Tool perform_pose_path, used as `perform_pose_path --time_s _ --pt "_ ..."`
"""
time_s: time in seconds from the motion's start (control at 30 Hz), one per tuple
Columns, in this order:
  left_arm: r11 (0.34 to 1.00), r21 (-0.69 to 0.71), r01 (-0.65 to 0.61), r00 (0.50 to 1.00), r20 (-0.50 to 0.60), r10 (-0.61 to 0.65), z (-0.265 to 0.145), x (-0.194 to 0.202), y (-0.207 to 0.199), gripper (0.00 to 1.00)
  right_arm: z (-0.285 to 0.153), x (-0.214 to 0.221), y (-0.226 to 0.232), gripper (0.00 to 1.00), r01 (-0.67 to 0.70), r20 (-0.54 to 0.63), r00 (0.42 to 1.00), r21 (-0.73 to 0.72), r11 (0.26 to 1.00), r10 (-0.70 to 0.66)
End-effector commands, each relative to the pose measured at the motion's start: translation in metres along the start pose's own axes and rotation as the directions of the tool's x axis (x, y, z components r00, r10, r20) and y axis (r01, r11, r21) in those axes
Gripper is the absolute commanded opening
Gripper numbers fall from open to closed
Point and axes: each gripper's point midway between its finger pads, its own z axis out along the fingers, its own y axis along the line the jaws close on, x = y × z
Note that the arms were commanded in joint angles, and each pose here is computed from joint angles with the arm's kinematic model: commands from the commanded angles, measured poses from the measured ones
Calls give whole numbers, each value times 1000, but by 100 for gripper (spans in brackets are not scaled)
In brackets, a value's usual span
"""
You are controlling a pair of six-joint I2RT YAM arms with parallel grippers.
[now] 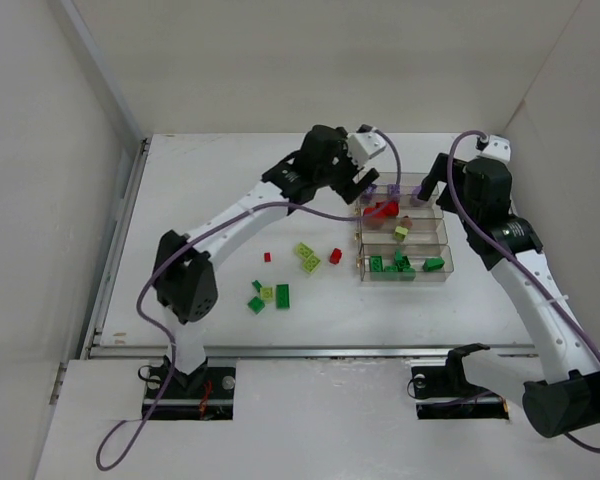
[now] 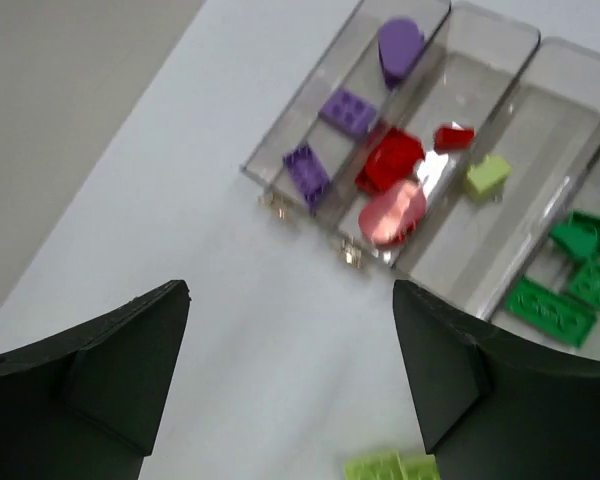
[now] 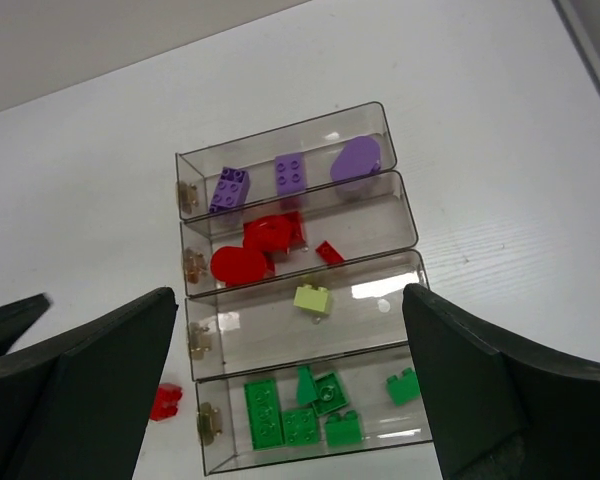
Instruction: Sort the legos into containers by color
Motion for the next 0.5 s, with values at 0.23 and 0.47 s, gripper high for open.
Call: perform_pose_path --time_s 0.23,0.47 --pt "994 -19 111 888 -448 -108 -115 215 19 55 -3 12 30 100 8 -23 1000 -123 992 -11" --pt "994 8 113 837 -540 -91 -148 284 -12 68 0 19 46 100 19 -46 999 -151 988 -26"
